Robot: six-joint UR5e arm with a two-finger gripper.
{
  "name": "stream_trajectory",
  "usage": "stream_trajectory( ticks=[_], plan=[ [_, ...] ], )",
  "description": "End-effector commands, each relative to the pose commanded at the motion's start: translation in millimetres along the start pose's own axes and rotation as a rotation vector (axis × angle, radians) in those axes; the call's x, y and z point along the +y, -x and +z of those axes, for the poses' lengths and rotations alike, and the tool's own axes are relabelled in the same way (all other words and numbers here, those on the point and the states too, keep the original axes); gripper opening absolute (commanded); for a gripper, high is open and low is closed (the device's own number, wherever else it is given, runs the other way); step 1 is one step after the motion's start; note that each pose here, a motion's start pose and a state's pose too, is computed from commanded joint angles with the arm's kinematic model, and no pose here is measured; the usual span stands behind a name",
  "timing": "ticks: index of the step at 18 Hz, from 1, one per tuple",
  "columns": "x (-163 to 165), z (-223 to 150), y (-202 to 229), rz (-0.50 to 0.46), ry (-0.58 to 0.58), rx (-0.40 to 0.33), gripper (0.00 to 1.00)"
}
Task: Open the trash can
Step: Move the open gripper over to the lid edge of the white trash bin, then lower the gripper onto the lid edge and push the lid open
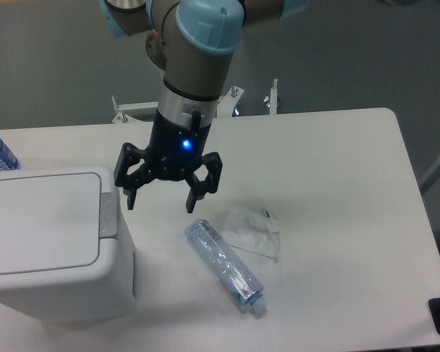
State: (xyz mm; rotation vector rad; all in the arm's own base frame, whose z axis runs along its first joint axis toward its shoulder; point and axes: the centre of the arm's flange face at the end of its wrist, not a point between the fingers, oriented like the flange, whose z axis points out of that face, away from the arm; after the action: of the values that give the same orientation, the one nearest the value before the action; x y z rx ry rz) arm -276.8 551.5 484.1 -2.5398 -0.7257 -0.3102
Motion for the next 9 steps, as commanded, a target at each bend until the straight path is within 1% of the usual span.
stream_trajectory(
  ticks=[3, 9],
  plan=[
    [0, 5, -10, 0.012, -0.012, 0.004, 1.00],
    [1, 9, -14, 0.011, -0.007, 0.007, 1.00]
  ],
)
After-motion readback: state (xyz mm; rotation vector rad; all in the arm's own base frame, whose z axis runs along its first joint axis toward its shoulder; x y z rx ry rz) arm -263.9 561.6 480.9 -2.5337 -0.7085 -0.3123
